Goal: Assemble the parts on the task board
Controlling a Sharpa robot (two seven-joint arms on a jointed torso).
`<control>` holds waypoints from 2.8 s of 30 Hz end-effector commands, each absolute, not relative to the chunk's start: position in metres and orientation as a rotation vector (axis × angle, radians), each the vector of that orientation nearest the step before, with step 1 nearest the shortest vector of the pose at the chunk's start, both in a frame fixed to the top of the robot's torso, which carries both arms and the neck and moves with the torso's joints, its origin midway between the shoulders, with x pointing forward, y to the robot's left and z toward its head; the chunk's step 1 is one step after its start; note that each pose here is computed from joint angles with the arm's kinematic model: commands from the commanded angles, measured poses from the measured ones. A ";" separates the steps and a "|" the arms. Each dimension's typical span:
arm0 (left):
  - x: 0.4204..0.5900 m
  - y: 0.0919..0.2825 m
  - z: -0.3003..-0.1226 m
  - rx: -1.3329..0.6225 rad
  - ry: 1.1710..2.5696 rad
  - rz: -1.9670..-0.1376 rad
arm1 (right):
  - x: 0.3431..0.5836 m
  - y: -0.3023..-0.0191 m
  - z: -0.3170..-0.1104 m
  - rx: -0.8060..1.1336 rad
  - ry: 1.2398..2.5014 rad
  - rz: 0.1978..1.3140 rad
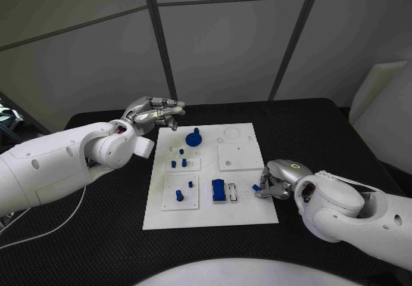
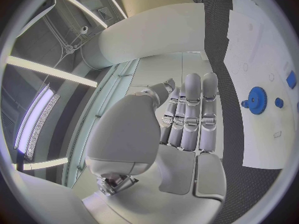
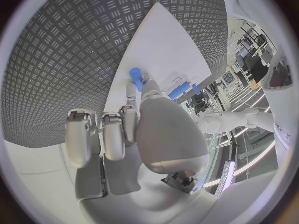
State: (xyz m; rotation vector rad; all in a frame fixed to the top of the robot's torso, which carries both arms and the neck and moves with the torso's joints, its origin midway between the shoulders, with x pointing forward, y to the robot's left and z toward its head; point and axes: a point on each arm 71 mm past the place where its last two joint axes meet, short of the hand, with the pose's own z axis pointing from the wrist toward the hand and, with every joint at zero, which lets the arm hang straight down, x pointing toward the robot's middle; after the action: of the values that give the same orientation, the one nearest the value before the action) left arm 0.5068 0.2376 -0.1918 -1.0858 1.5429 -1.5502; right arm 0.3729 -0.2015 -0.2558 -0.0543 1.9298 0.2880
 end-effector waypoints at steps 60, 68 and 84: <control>0.505 0.235 -0.190 -1.082 1.560 -1.573 | 0.365 -0.156 -0.268 0.430 2.040 0.585; 0.505 0.235 -0.190 -1.083 1.564 -1.574 | 0.366 -0.155 -0.268 0.418 2.034 0.572; 0.505 0.235 -0.190 -1.085 1.570 -1.571 | 0.368 -0.155 -0.267 0.377 2.008 0.551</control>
State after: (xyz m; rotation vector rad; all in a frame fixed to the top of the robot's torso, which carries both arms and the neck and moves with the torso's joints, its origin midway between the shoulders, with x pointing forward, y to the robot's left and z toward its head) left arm 0.5047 0.2365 -0.1917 -1.0876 1.5649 -1.5565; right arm 0.3674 -0.1554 -0.2682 0.4068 2.0189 0.5624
